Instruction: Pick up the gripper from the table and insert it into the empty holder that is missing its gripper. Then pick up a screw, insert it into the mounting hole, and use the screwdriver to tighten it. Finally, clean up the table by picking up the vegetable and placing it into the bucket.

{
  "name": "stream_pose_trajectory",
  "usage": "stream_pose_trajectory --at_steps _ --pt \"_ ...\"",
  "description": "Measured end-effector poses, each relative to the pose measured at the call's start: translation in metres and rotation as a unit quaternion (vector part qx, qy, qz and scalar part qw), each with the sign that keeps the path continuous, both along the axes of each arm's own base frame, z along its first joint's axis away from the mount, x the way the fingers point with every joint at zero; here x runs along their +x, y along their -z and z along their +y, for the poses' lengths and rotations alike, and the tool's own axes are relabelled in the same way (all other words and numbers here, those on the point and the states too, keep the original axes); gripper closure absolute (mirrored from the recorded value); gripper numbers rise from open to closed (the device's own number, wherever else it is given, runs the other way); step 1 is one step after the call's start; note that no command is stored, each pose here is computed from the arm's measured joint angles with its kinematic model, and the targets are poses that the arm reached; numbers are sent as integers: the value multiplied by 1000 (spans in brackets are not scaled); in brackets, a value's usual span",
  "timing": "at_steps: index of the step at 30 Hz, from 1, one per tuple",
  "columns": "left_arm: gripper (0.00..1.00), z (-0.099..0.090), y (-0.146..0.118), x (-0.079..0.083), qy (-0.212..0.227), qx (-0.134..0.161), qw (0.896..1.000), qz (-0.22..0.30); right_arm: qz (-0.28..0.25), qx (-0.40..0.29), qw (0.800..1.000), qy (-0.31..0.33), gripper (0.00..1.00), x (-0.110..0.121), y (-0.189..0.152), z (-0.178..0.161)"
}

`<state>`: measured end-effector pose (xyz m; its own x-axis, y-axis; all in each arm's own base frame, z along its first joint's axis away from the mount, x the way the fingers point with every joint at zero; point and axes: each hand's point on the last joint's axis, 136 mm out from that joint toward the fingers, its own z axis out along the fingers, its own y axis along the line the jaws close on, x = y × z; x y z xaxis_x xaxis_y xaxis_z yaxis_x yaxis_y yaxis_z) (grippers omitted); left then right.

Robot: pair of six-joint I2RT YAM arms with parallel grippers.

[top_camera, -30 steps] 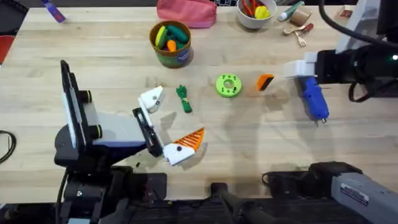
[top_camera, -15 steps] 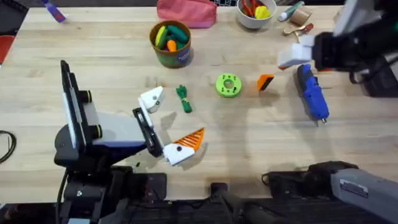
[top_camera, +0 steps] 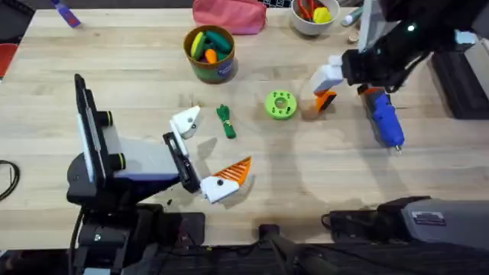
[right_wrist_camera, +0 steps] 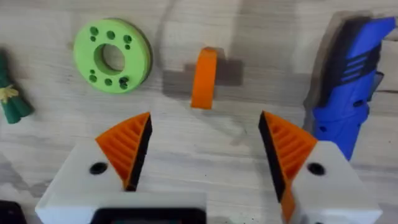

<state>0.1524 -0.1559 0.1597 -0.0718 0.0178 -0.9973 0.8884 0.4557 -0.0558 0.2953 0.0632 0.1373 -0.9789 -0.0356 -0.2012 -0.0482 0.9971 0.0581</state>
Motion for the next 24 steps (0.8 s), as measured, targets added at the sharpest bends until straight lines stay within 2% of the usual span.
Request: stream_pose_trajectory --at_steps 13,15,21,23,24 --pt "15 0 0 0 0 0 1000 0 36 -14 999 -18 67 21 44 3" --pt "15 0 0 0 0 0 1000 0 41 -15 999 -19 105 21 47 3" --pt "16 0 0 0 0 0 1000 0 50 -19 998 -21 361 21 53 2" --pt "15 0 0 0 0 0 1000 0 49 -20 998 -22 481 21 54 2" --pt "16 0 0 0 0 0 1000 0 48 -21 998 -23 573 22 54 2"
